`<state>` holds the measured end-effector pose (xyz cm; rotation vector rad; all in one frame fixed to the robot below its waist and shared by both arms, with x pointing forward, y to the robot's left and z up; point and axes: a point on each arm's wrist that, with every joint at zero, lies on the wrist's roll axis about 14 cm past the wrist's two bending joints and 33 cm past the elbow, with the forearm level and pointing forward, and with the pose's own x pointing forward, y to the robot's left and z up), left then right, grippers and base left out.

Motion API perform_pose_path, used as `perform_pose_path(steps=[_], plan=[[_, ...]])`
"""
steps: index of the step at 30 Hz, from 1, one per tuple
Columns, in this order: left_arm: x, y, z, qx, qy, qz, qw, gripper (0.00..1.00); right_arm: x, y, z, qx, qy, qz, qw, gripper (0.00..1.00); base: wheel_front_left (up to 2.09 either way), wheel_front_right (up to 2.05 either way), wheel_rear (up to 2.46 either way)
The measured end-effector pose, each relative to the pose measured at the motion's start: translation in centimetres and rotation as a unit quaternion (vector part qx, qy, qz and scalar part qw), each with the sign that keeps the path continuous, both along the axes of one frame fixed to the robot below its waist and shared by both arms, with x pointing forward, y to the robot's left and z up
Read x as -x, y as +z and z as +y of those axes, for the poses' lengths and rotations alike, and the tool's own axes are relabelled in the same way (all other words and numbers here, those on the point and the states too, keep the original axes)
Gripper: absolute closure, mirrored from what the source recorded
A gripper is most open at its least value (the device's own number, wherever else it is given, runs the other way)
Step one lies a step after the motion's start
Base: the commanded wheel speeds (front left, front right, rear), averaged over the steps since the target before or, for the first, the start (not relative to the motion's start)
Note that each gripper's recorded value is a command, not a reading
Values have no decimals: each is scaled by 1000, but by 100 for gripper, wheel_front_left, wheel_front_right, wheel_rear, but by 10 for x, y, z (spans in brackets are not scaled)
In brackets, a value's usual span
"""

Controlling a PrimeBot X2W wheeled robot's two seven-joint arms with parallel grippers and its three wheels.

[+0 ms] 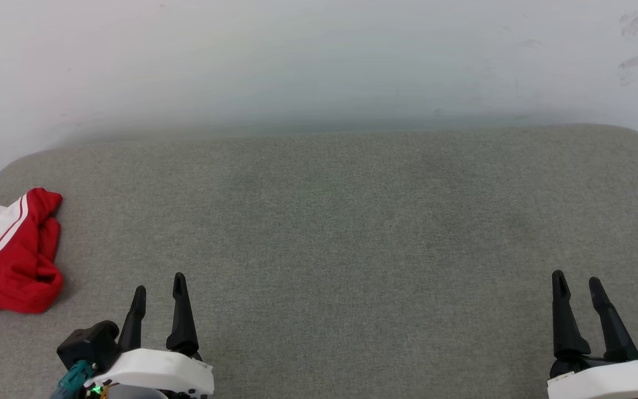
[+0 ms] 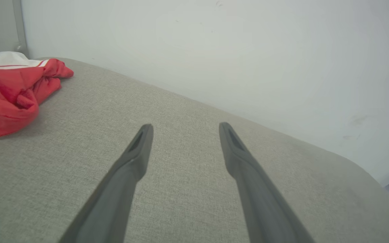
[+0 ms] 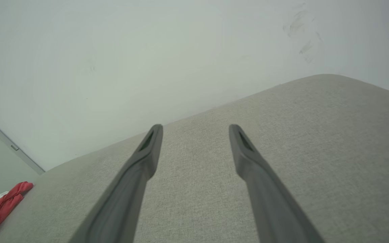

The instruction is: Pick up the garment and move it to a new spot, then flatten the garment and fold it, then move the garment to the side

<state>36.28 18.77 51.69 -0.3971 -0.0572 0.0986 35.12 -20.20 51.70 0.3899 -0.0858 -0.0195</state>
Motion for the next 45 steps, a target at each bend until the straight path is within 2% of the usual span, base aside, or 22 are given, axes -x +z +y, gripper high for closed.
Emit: perform_pose_path(steps=[25, 45], plan=[[5, 6, -12, -123, -12, -21, 992, 0, 7, 9, 6, 111, 6, -22, 994, 0, 0, 0, 0], [9, 4, -20, -194, -23, -30, 980, 0, 12, 14, 8, 167, 9, -37, 985, 0, 0, 0, 0]])
